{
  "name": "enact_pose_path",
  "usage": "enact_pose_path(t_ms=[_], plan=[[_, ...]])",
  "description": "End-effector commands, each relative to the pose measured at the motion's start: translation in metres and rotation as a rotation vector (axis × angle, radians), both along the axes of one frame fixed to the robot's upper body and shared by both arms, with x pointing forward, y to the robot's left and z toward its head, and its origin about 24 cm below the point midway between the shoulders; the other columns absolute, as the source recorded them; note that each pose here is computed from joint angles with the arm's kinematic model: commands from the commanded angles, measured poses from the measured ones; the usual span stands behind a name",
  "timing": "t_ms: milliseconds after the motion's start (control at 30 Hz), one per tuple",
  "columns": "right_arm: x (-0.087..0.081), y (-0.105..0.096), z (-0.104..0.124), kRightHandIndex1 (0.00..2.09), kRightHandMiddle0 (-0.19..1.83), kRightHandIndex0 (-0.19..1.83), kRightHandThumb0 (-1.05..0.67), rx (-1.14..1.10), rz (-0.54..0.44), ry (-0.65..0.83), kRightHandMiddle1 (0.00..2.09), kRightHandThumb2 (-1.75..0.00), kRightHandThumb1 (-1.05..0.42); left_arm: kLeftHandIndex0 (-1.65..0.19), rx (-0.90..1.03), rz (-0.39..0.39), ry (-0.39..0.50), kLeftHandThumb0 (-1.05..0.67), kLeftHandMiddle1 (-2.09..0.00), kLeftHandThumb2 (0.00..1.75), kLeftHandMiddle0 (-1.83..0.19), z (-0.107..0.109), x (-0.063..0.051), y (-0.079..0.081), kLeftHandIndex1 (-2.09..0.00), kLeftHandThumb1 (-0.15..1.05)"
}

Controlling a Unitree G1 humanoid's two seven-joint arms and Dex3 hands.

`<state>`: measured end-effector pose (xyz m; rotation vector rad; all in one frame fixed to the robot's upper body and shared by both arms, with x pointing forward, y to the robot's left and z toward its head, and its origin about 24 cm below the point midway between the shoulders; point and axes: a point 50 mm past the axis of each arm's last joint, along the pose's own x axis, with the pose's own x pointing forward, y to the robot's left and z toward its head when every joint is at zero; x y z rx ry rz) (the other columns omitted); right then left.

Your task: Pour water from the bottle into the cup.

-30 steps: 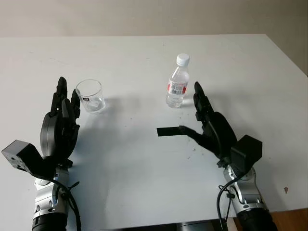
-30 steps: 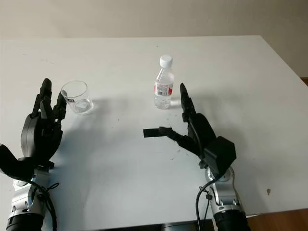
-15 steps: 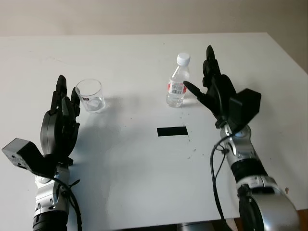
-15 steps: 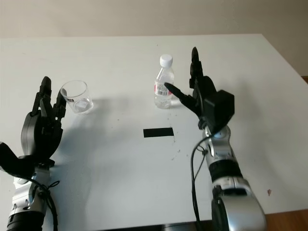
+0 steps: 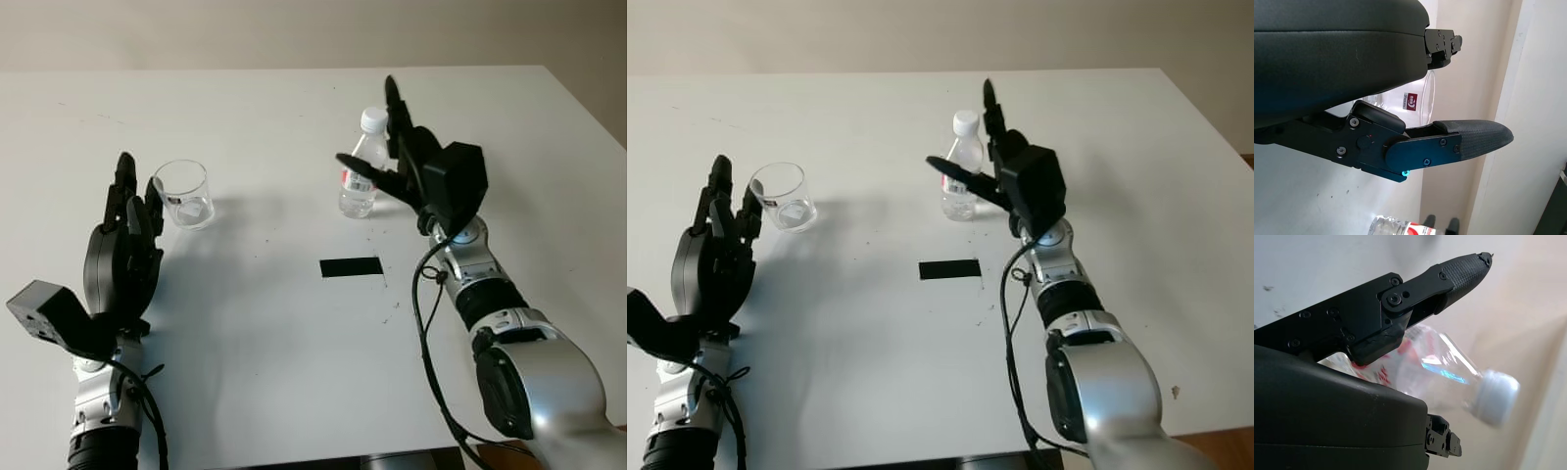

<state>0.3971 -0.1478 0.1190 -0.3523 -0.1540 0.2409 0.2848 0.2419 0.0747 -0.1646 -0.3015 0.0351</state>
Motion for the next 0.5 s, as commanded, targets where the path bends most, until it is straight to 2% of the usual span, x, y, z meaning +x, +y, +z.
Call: enact_pose_path(t_ms=[0, 467], plan=[[0.005, 0.003, 0.009, 0.0, -0.19, -0.19, -0.93, -0.031, 0.004, -0.004, 0.0, -0.05, -0.91, 0.08, 0.0, 0.001, -0.009, -0.86, 0.0, 0.57, 0.01, 0.002, 0.0, 0.0, 0.0, 1.05], [0.005, 0.011, -0.006, 0.0, -0.19, -0.19, -0.93, -0.04, 0.003, 0.1, 0.0, -0.06, -0.92, 0.07, 0.003, 0.003, -0.014, -0.84, 0.0, 0.57, 0.0, 0.001, -0.002, 0.001, 0.0, 1.05]])
